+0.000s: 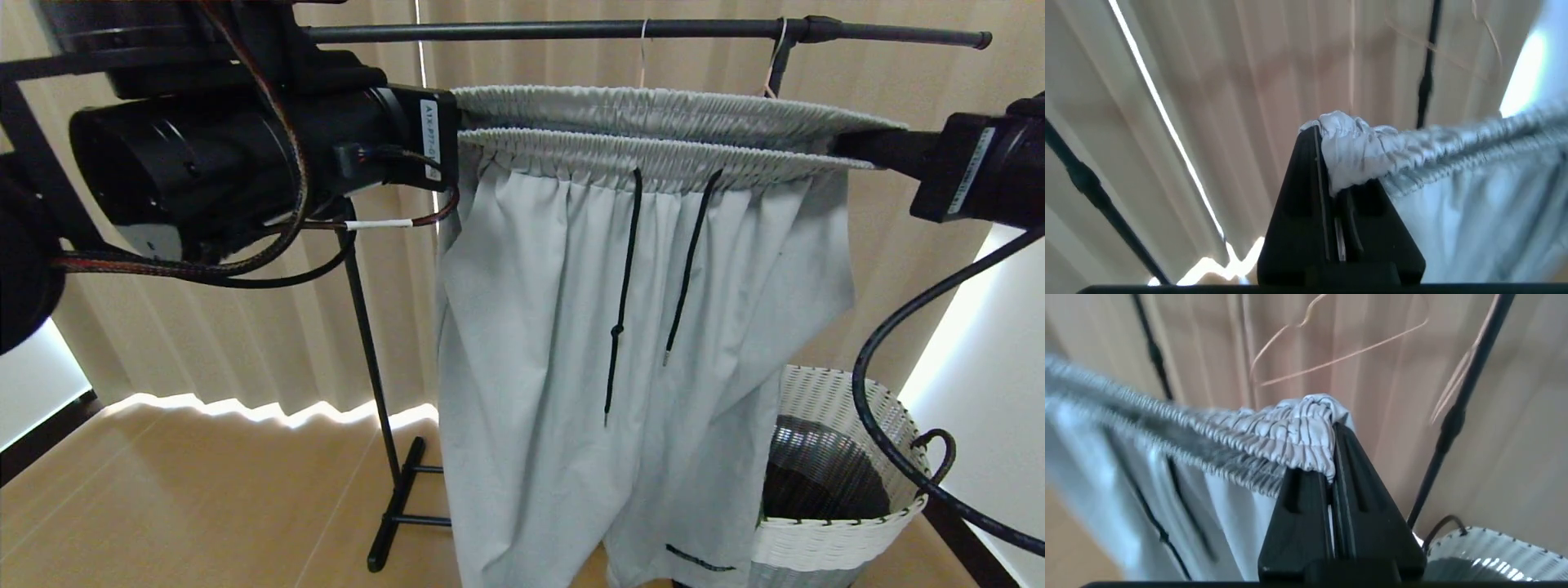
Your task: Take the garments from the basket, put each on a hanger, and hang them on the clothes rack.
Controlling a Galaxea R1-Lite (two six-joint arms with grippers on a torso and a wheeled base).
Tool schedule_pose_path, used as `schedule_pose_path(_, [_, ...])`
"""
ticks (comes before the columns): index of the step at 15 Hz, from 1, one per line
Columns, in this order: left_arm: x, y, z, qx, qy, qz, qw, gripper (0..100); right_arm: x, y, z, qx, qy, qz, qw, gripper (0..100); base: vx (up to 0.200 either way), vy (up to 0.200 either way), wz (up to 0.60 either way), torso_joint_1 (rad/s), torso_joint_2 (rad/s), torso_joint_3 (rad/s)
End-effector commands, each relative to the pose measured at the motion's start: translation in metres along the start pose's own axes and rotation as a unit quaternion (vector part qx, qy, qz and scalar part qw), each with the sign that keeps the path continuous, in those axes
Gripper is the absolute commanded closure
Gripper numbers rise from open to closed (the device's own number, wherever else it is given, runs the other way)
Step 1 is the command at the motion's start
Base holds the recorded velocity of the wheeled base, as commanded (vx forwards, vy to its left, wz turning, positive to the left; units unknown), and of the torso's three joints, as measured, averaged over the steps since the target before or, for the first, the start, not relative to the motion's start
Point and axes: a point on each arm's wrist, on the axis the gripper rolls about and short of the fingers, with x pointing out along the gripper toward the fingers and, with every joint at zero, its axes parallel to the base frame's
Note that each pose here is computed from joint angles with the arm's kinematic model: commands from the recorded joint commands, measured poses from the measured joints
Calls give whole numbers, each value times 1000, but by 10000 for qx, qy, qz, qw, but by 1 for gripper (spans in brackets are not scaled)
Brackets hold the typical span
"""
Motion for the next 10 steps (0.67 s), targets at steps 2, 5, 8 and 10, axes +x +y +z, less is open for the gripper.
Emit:
schedule_pose_path(2, [19,-5,-10,-6,39,71,10000,100,-42,11,0,-21,31,681,9977,100,0,0,0,0,0,0])
schedule_pose_path(5, [21,-6,-14,1,98,64,9999,100,-66,22,-7,-75,269,1488,9885,100,0,0,0,0,0,0])
schedule_pose_path(8, [21,-7,-15,9,127,61,9999,100,-68,27,-12,-106,387,1675,9850,100,0,0,0,0,0,0])
schedule_pose_path(10, [20,-6,-16,14,150,66,9999,100,-66,28,-12,-107,387,1668,9852,100,0,0,0,0,0,0])
